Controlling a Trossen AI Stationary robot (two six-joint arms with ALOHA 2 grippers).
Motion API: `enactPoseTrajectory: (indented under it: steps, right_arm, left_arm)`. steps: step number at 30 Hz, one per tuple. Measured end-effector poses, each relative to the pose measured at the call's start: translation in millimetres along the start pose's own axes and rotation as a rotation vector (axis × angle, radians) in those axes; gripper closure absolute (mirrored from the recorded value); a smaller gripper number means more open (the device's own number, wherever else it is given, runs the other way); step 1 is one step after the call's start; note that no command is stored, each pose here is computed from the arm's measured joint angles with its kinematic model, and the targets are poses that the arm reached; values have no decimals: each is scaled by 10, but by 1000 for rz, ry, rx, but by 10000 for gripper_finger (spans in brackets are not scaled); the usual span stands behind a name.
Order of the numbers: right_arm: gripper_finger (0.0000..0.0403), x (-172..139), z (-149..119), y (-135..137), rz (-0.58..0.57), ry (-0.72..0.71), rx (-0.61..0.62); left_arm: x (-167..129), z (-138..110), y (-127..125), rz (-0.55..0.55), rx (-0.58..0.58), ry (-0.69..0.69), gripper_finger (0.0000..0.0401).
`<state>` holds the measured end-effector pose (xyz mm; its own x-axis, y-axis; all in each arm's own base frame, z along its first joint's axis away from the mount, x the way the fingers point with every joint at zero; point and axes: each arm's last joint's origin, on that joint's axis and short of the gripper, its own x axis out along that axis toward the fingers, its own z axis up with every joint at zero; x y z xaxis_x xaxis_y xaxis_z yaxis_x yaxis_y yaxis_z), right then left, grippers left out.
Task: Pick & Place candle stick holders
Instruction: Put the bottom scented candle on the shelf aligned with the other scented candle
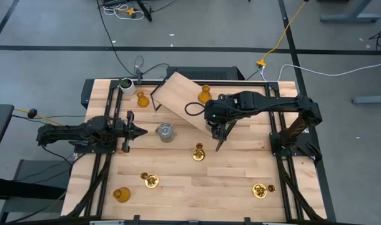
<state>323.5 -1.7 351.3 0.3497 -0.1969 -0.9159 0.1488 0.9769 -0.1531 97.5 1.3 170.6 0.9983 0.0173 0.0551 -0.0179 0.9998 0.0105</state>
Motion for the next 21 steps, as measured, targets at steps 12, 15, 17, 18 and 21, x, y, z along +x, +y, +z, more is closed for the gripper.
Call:
enactPoseTrajectory:
  steps: [12, 15, 17, 18, 21]
  right_arm:
    - [37, 0, -17, 0, -1, 17, -6]
    - [37, -1, -17, 1, -1, 17, -7]
    - [36, -1, -18, 1, -1, 18, -7]
    - [36, -1, -21, 1, -1, 21, -8]
    - [32, -1, -34, -1, -2, 34, -10]
  left_arm:
    - [0, 1, 0, 0, 0, 0, 389]
    - [0, 1, 0, 1, 0, 0, 389]
    - [0, 1, 0, 0, 0, 0, 389]
    - [0, 0, 0, 0, 0, 0, 389]
    - [0, 0, 0, 0, 0, 0, 389]
